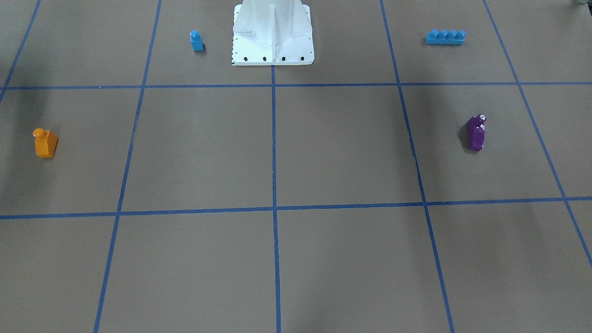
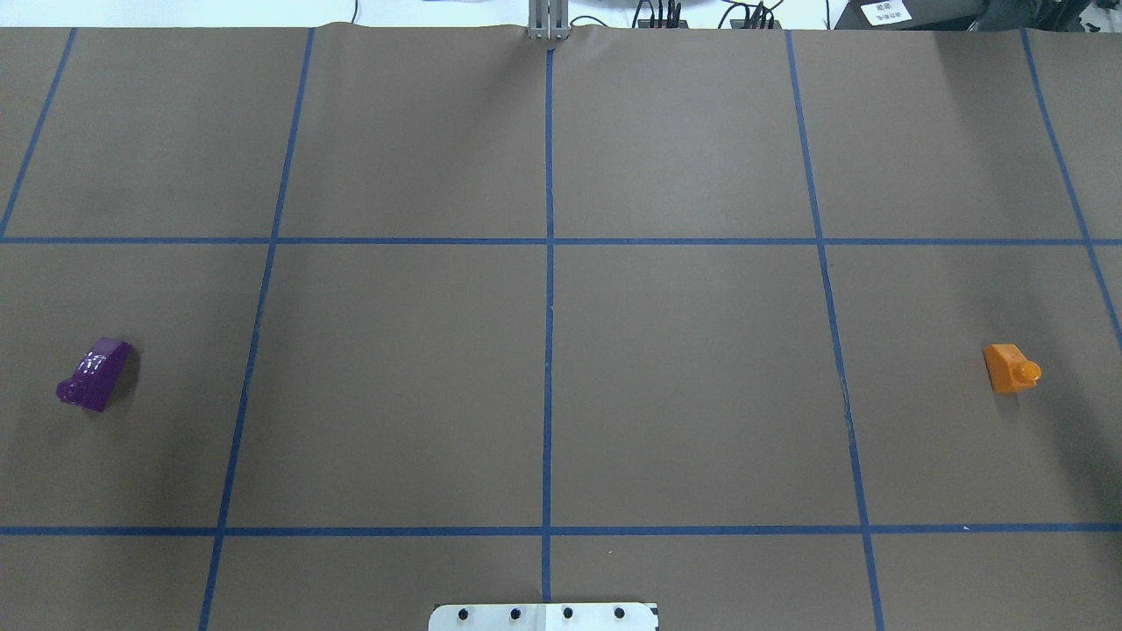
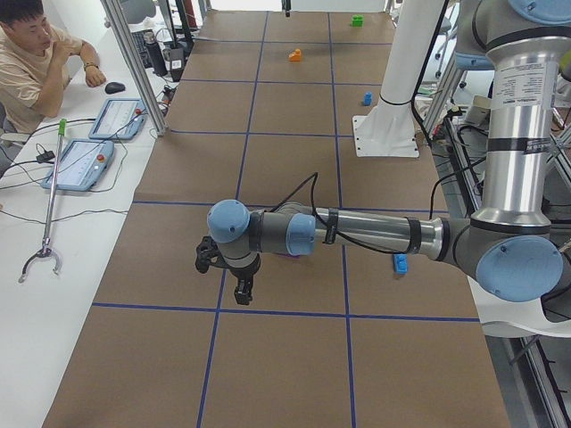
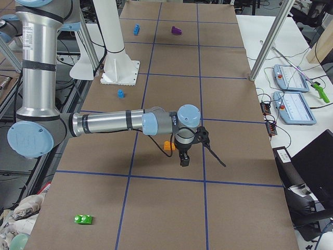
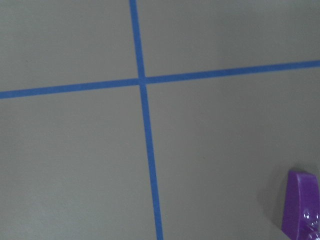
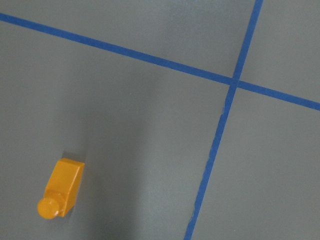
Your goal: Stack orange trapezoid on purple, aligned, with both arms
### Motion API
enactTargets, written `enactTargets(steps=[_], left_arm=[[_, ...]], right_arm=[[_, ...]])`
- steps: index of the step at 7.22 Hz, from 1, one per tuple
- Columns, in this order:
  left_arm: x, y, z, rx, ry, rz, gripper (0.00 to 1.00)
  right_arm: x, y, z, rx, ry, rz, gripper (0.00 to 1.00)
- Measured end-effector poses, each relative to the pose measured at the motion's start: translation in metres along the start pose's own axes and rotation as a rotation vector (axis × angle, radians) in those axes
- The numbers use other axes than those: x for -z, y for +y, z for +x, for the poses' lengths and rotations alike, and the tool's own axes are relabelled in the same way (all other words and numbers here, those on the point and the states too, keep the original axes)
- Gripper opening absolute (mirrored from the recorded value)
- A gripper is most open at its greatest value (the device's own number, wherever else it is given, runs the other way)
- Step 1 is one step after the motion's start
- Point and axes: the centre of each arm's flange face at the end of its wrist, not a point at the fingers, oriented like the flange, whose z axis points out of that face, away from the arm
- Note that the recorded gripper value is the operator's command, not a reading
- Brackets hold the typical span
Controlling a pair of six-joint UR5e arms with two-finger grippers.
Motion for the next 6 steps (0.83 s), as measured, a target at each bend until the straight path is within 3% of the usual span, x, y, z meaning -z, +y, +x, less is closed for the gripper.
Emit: enactTargets(steps=[6], left_arm=[[0.0122, -0.0009, 0.0008, -0.004, 0.037, 0.028, 1.0]], right_arm=[[0.0061, -0.003, -0.0053, 0.012, -0.003, 0.013, 1.0]])
